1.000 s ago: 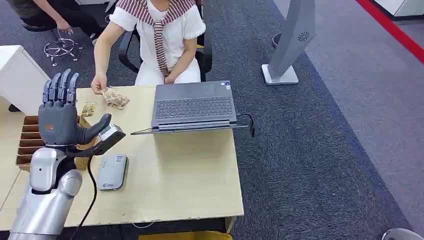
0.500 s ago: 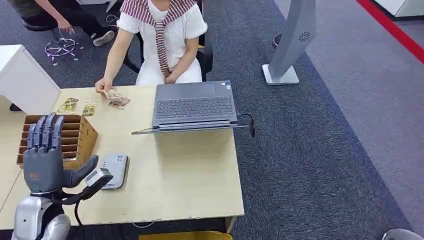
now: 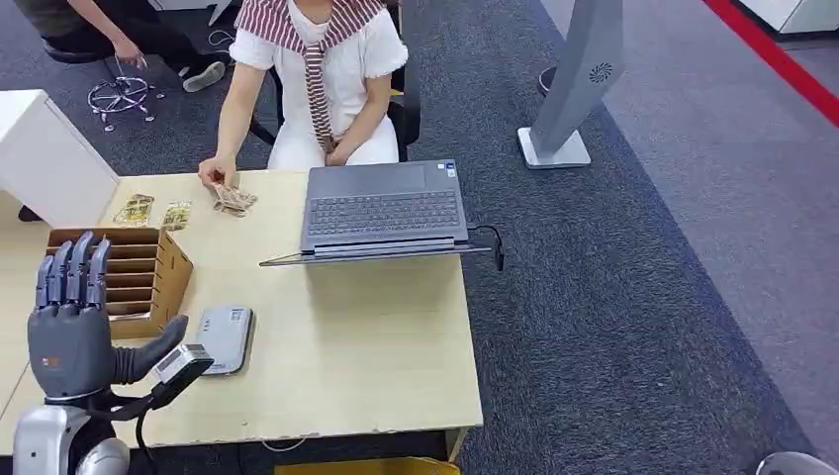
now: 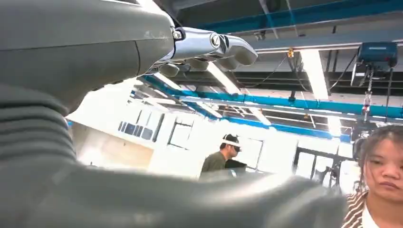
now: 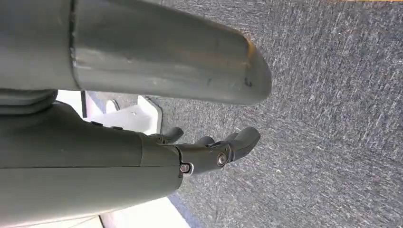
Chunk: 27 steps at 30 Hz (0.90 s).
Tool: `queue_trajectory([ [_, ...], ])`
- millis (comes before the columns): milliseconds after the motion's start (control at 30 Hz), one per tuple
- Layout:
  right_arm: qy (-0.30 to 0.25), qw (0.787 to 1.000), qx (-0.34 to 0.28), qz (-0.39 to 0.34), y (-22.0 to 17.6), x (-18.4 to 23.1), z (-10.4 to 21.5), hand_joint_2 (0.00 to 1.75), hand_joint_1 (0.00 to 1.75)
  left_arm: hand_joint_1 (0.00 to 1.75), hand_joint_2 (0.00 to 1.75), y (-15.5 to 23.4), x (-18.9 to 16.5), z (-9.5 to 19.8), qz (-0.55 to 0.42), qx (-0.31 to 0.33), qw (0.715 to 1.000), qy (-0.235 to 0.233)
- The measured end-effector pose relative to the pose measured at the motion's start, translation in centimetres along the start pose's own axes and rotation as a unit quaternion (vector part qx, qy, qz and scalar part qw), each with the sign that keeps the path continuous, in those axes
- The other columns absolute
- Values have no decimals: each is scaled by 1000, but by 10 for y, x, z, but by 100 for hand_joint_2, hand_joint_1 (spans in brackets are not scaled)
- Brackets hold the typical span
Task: Pass the card to the sensor for recognition and then transmit it.
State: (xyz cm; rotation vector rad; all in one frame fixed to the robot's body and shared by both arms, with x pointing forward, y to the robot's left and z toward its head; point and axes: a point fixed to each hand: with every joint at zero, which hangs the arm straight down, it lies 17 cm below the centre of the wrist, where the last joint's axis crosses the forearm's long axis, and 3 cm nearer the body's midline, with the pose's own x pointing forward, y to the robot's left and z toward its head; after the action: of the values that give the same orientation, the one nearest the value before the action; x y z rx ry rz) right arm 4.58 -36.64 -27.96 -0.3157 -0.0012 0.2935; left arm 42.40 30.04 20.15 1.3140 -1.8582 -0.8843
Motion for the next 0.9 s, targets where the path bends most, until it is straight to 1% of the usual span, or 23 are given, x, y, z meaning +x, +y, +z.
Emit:
queue_trajectory([
  [233, -2, 1000, 2, -22, 0, 1, 0, 0, 0, 0, 175, -4, -2, 38, 25, -22, 999, 3],
  [367, 5, 999, 13, -36, 4, -2, 0, 0, 0, 0, 175, -6, -6, 50, 25, -30, 999, 9],
  [533, 16, 999, 33, -40, 11, -5, 2, 0, 0, 0, 175, -6, -10, 52, 22, -34, 999, 13],
  [633, 18, 998, 47, -40, 16, -6, 3, 0, 0, 0, 175, -6, -9, 48, 23, -32, 999, 11],
  [900, 18, 997, 55, -41, 17, -5, 3, 0, 0, 0, 175, -17, -14, 46, 14, -48, 999, 17],
])
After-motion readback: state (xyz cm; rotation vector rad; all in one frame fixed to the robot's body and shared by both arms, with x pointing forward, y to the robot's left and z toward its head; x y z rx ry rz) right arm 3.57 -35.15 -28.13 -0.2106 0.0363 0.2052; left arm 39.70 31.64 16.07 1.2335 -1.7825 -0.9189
